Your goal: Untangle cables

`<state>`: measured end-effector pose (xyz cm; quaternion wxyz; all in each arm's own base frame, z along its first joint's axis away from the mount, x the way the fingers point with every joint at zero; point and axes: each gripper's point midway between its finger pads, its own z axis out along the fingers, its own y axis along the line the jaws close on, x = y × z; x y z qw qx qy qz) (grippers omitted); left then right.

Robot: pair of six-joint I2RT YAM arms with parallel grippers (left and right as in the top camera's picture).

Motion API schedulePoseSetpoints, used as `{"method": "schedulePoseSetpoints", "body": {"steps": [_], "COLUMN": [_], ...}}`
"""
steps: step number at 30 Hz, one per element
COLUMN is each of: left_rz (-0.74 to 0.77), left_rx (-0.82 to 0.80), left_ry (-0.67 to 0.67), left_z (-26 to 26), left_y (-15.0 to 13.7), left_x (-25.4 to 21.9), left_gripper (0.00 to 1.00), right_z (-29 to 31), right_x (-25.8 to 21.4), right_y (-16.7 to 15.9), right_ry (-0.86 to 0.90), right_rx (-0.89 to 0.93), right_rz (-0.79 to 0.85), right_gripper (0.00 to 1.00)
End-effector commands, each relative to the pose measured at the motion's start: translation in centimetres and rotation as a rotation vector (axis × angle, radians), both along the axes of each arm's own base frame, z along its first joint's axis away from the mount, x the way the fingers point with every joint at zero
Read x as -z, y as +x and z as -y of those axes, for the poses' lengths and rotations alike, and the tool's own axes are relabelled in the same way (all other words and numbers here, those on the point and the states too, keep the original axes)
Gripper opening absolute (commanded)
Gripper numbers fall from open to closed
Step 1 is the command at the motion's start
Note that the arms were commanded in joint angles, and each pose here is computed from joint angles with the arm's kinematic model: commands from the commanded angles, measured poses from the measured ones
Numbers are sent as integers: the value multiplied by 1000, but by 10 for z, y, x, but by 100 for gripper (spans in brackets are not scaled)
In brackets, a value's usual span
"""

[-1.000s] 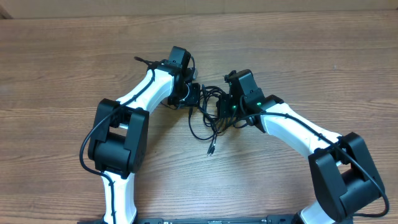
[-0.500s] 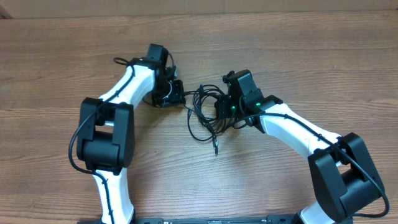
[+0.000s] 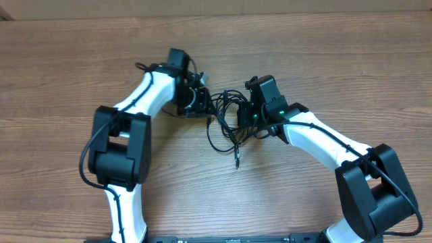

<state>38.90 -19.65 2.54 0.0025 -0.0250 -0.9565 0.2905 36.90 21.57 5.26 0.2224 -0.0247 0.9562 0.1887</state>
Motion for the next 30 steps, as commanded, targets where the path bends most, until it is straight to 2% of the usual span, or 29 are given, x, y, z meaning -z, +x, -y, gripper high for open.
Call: {"method": "schedulePoseSetpoints", "body": {"steps": [1,7,10,13,16,17,21,23,26,30], "left_rz": [1,39,33,30,42,54,50,15,-26,-55], "left_rx": [-67,-154,-174,-200,-217,-225,-236,-222,-145,-140], "left_ry": [137,299,305,312,350,382,380,295,84,-120], "left_z": [12,17,18,16,10,4,-1,3,15,12], "left_y": [-1,0,-1,1,3,4,6,5,6,16], "left_x": [13,22,22,23,25,26,25,17,-6,-37], "left_gripper": [28,26,23,16,16,4,4,4,4,4], "right_z": [4,5,5,5,5,5,6,6,7,9], "right_x": [-5,-4,-4,-4,-3,-3,-3,-2,-6,-10], "right_y": [4,3,2,2,2,1,1,0,-2,-6], "right_ry": [-6,-7,-10,-10,-11,-12,-17,-39,-43,-77], "right_rx": [15,14,14,14,14,14,8,-33,-39,-82], "right_rz": [21,18,13,14,13,10,9,23,26,17], "right_gripper": [4,4,4,4,4,4,4,4,4,4]}}
